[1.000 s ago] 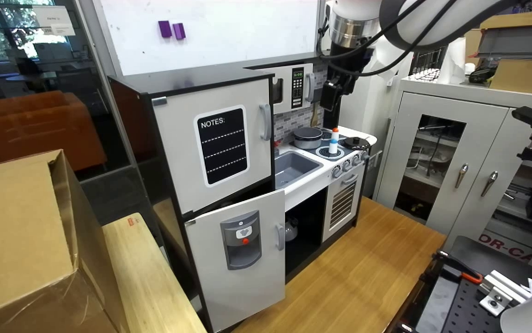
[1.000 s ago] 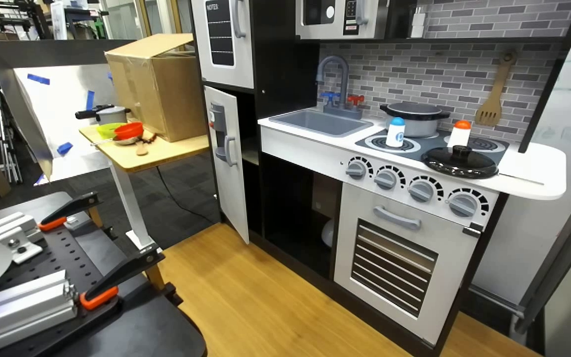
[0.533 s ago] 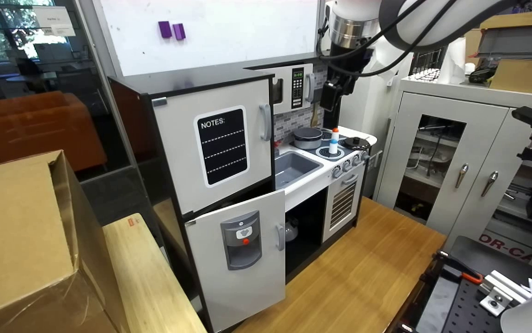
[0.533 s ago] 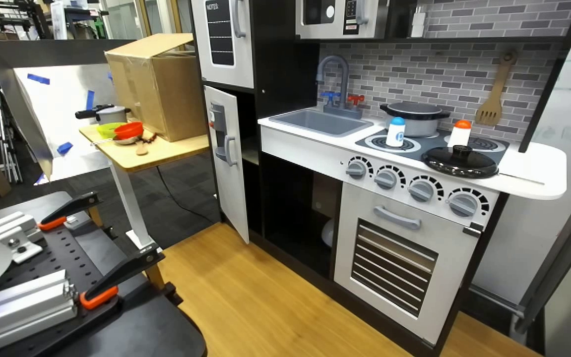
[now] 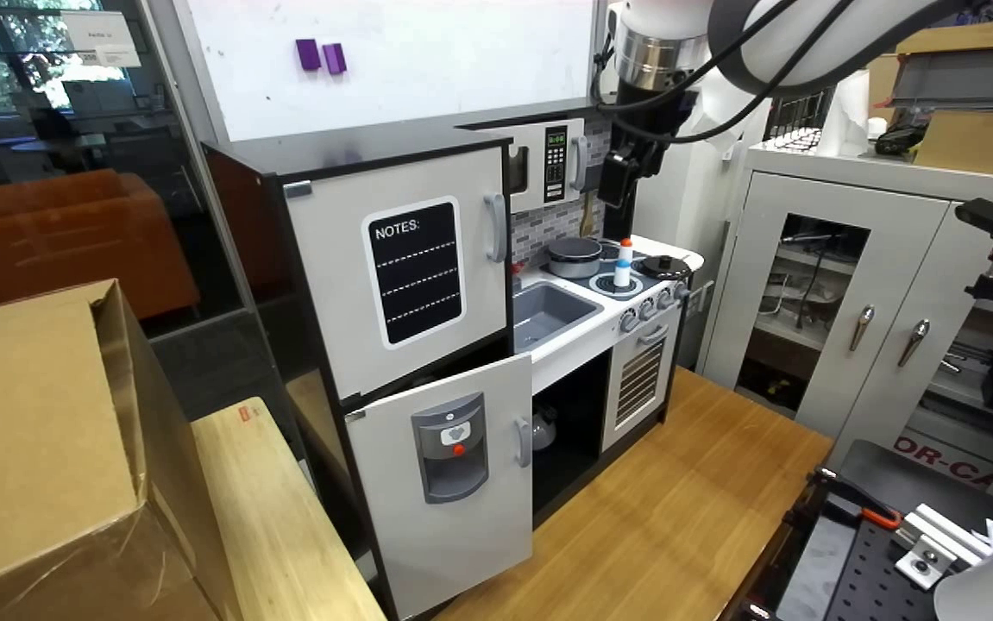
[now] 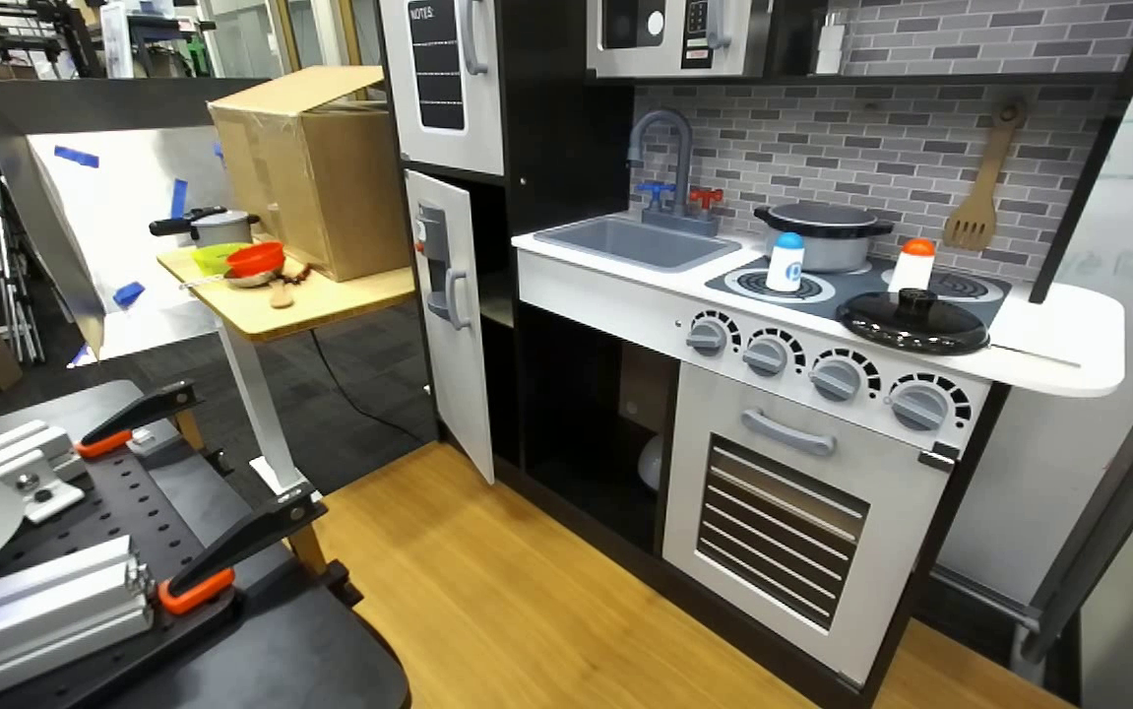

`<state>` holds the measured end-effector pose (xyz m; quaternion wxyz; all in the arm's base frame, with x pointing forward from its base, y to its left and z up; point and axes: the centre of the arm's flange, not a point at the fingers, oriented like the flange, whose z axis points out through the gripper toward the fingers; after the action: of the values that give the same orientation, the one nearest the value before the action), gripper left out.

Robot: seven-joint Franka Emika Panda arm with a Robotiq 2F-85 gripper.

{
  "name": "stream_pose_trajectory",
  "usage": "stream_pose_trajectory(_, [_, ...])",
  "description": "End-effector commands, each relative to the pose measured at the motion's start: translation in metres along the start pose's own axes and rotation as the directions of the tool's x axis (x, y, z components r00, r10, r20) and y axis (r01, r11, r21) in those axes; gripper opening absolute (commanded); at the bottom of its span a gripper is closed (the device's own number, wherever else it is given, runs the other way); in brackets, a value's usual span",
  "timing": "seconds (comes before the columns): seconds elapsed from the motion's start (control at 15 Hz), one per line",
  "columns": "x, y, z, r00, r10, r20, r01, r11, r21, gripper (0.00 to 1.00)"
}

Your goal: Close the microwave door

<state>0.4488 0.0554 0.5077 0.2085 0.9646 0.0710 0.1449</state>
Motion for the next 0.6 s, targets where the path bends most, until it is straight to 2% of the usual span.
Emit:
stream_pose_trajectory(0.0, [0.001, 0.009, 0.009, 0.998, 0.056, 0.023, -0.056, 0.998, 0.003, 1.0])
stream_pose_trajectory(0.2, [-0.004, 0.025, 0.026, 0.99, 0.128, 0.055, -0.128, 0.992, -0.002, 1.0])
stream_pose_trajectory(0.53, [-0.011, 0.037, 0.056, 0.984, 0.15, 0.102, -0.146, 0.988, -0.045, 1.0])
